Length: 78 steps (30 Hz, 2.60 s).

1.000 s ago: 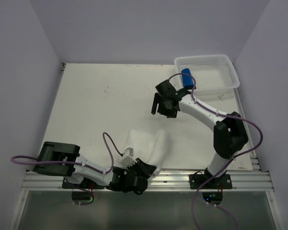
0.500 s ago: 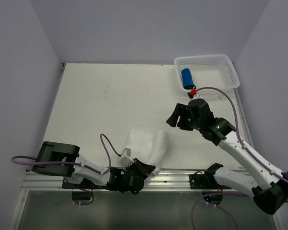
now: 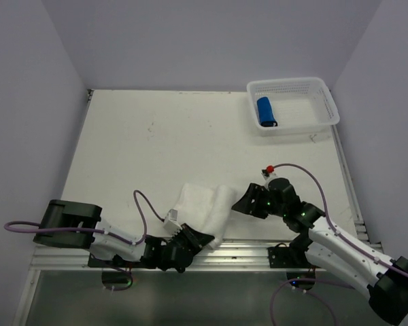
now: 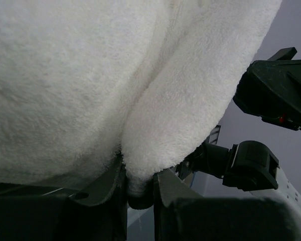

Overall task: Roll the towels
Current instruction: Roll the towel

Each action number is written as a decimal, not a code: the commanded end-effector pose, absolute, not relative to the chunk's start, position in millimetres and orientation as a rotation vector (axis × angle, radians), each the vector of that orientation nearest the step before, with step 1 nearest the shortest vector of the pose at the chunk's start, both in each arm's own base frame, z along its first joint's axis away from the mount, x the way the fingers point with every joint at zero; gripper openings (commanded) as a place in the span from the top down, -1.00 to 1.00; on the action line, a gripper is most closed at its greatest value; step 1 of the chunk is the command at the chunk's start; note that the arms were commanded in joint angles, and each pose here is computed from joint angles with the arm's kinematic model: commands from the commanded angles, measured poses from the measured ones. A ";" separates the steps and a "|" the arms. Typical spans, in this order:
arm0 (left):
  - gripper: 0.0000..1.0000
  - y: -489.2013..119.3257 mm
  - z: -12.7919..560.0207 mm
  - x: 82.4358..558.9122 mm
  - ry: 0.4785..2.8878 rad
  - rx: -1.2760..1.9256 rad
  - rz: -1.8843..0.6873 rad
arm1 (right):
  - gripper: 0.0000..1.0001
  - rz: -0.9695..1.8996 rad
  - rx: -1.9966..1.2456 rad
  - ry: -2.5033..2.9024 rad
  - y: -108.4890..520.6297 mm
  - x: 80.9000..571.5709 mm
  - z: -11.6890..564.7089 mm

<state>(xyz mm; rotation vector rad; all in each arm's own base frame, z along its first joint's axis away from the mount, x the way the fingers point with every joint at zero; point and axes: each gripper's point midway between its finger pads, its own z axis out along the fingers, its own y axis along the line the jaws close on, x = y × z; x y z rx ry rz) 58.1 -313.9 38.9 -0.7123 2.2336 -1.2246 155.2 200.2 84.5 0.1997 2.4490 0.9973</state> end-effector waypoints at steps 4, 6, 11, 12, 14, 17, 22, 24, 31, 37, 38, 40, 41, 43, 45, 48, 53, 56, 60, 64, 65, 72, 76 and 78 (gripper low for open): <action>1.00 -287.8 -2.3 41.8 2.412 -0.644 -1.123 | -0.28 1.253 0.118 2.340 236.5 148.0 102.9; 1.00 -288.8 -1.4 41.8 2.414 -0.650 -1.138 | -0.30 1.253 0.095 2.341 240.6 147.6 101.7; 1.00 -289.3 -0.8 44.5 2.416 -0.675 -1.188 | -0.40 1.238 0.037 2.386 254.2 140.4 92.6; 1.00 -289.0 -1.5 43.8 2.423 -0.677 -1.195 | -0.42 1.225 0.029 2.394 254.9 139.6 89.9; 1.00 -287.3 -1.1 45.7 2.420 -0.695 -1.216 | -0.50 1.200 0.033 2.411 254.3 139.3 84.8; 1.00 -286.2 -0.1 48.7 2.413 -0.702 -1.226 | -0.59 1.171 0.042 2.430 250.3 137.2 79.1; 1.00 -287.0 3.6 49.7 2.406 -0.737 -1.284 | -0.70 1.196 0.065 2.411 251.0 137.6 72.4; 1.00 -283.1 1.7 49.8 2.403 -0.743 -1.301 | -0.71 1.224 0.077 2.410 255.6 138.0 69.6; 1.00 -294.4 3.6 49.9 2.415 -0.718 -1.368 | -0.65 1.162 0.026 2.446 284.7 147.9 62.4; 1.00 -295.4 6.0 48.2 2.408 -0.729 -1.419 | -0.26 1.015 0.123 2.551 279.2 150.1 28.9; 1.00 -295.7 5.8 47.7 2.410 -0.724 -1.421 | -0.22 0.993 0.130 2.565 277.1 149.8 24.8; 0.90 -297.8 7.5 46.8 2.409 -0.704 -1.437 | -0.06 0.934 0.143 2.579 272.9 153.1 24.0; 0.77 -298.5 8.2 46.9 2.408 -0.695 -1.442 | -0.03 0.902 0.144 2.583 270.7 155.2 24.3; 0.44 -298.7 7.8 46.6 2.409 -0.661 -1.438 | 0.11 0.808 0.146 2.595 263.5 160.7 27.1; 0.25 -298.6 8.0 47.1 2.408 -0.628 -1.432 | 0.22 0.750 0.143 2.603 259.7 164.3 32.9; -0.04 -298.0 10.2 48.4 2.398 -0.584 -1.424 | 0.27 0.648 0.138 2.626 250.3 166.8 34.2; -0.38 -298.7 17.6 55.2 2.379 -0.460 -1.319 | 0.31 0.478 0.113 2.675 232.2 166.2 30.6; -0.48 -301.7 29.9 65.7 2.361 -0.352 -1.162 | 0.31 0.391 0.096 2.701 222.9 165.1 27.5; -0.54 -291.3 36.2 72.3 2.354 -0.270 -1.031 | 0.31 0.303 0.092 2.706 213.9 168.0 29.4; -0.61 -288.2 34.4 72.9 2.366 -0.195 -0.952 | 0.28 0.253 0.074 2.708 212.0 171.8 34.6; -0.61 -288.6 36.0 74.5 2.363 -0.182 -0.930 | 0.27 0.244 0.065 2.709 212.1 172.8 35.7; -0.67 -288.3 61.8 77.5 2.272 0.035 -0.535 | 0.18 0.171 0.037 2.760 220.1 178.0 36.3; -0.71 -299.8 78.6 75.7 2.207 0.119 -0.413 | 0.14 0.186 0.027 2.788 228.9 178.8 34.8; -0.71 -304.4 86.2 73.8 2.165 0.166 -0.385 | 0.12 0.202 0.021 2.791 233.8 180.3 36.7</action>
